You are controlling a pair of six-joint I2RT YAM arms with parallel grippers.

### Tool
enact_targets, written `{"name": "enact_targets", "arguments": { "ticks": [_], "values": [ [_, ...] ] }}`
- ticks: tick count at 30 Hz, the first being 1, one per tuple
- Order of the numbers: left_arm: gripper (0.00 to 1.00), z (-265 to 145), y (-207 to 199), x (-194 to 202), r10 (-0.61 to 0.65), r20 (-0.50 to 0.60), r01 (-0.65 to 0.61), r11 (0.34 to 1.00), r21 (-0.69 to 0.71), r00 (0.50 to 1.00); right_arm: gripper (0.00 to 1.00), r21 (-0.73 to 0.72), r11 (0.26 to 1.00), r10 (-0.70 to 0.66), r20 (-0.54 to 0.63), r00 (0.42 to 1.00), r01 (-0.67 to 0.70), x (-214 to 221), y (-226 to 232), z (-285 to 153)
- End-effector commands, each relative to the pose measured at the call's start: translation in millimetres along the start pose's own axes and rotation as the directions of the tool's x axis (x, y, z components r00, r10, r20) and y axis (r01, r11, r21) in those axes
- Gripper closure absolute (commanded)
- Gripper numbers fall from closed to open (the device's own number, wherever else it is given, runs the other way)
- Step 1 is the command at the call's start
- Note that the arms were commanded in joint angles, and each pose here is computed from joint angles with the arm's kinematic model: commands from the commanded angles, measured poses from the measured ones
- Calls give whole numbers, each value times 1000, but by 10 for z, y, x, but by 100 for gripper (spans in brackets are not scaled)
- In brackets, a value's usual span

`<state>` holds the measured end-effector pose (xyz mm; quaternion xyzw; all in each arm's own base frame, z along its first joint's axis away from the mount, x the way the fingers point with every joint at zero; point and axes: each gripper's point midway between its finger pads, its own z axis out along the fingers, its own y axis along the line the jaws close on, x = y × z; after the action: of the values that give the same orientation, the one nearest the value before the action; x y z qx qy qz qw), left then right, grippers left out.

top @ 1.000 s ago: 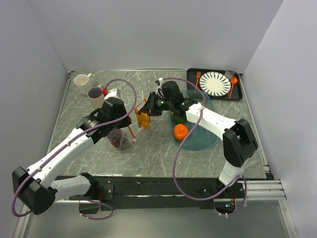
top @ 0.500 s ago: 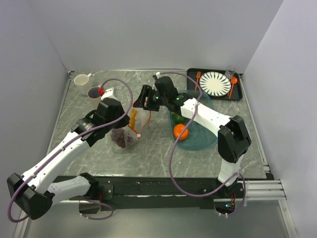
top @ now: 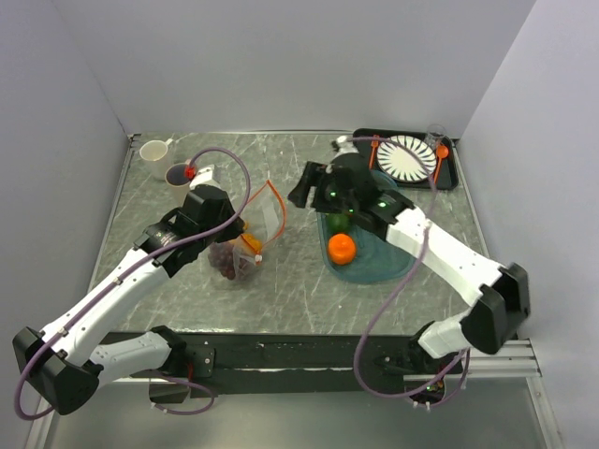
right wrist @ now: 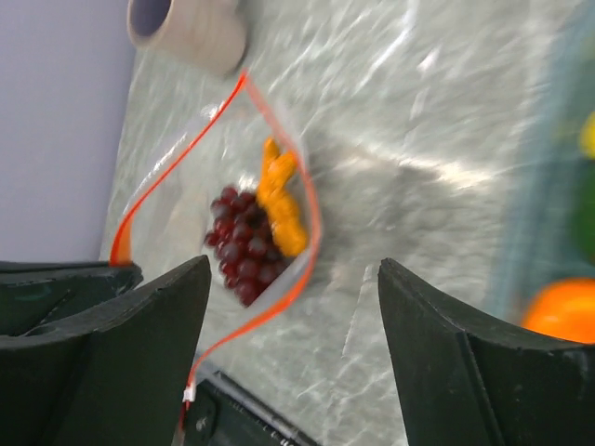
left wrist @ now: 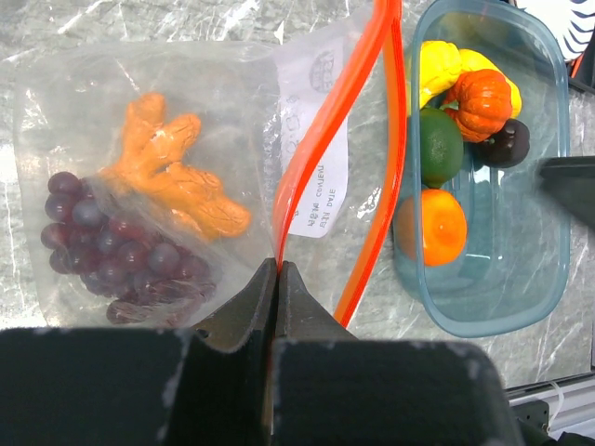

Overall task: Place the food in the zip-top bag and seal the zipper
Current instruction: Place the fake vegetable in the zipper food storage bag, then pick up the fake vegetable from the bin.

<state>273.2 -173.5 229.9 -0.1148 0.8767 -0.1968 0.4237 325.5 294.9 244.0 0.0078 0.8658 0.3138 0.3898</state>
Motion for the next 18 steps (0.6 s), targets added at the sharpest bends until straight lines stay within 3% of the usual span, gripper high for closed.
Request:
{"name": "enact_targets", "arguments": {
  "ticks": [1, 8, 18],
  "values": [
    [99, -105, -123, -213, -25, 69, 21, 999, 49, 997, 17, 223, 974, 20, 75, 997, -37, -159, -729, -174],
    [99, -63, -122, -172, -17, 50, 15, 999, 43, 999, 16, 397, 913, 80, 50, 996, -93, -259, -1493, -92],
    [99, -71, -114, -186, -10, 52, 9, 999, 36, 999, 16, 586, 810, 26, -59, 998, 13, -388, -2009, 183]
  ]
}}
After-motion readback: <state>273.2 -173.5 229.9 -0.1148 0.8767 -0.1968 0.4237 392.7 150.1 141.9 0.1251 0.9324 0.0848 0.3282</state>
